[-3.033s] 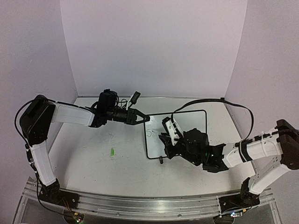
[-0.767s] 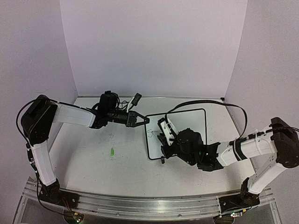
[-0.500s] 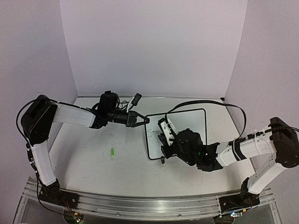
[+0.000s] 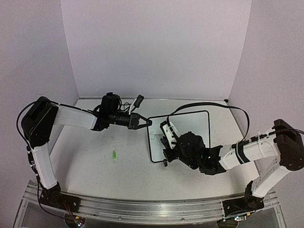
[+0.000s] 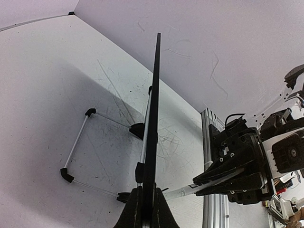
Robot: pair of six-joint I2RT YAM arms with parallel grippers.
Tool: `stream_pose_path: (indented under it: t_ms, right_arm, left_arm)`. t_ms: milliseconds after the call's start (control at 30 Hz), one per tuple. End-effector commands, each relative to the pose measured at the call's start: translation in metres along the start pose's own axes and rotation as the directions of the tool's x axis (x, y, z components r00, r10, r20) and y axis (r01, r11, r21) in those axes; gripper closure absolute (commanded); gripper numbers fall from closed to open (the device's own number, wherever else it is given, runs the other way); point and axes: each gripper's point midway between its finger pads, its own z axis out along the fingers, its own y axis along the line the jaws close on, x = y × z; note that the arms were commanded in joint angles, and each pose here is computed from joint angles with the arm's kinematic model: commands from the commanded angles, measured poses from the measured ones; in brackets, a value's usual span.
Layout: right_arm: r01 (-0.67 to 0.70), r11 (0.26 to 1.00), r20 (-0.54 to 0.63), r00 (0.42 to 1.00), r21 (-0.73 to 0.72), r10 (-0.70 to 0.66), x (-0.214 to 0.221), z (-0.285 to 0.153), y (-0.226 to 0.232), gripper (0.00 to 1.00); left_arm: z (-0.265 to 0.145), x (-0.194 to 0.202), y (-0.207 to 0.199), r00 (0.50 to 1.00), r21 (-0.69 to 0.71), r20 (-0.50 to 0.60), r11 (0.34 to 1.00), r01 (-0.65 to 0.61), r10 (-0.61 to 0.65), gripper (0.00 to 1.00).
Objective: Write a sentence on the whiteboard
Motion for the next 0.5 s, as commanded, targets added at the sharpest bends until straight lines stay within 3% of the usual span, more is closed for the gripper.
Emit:
stream_pose_path:
  t_ms: [0, 467]
  right_arm:
    - [-0.020, 1.000, -0.003, 1.000, 0.005, 0.020, -0.003, 0.001, 0.002, 1.00]
    - [-0.035, 0.999, -0.046, 0.998, -0.001, 0.035, 0.013, -0.001, 0.001, 1.00]
  left_arm:
    - [-0.001, 0.002, -0.005, 1.000, 0.002, -0.004, 1.000, 0.008, -0.008, 1.00]
    - [-0.001, 0.002, -0.005, 1.000, -0.001, -0.005, 1.000, 0.005, -0.005, 1.00]
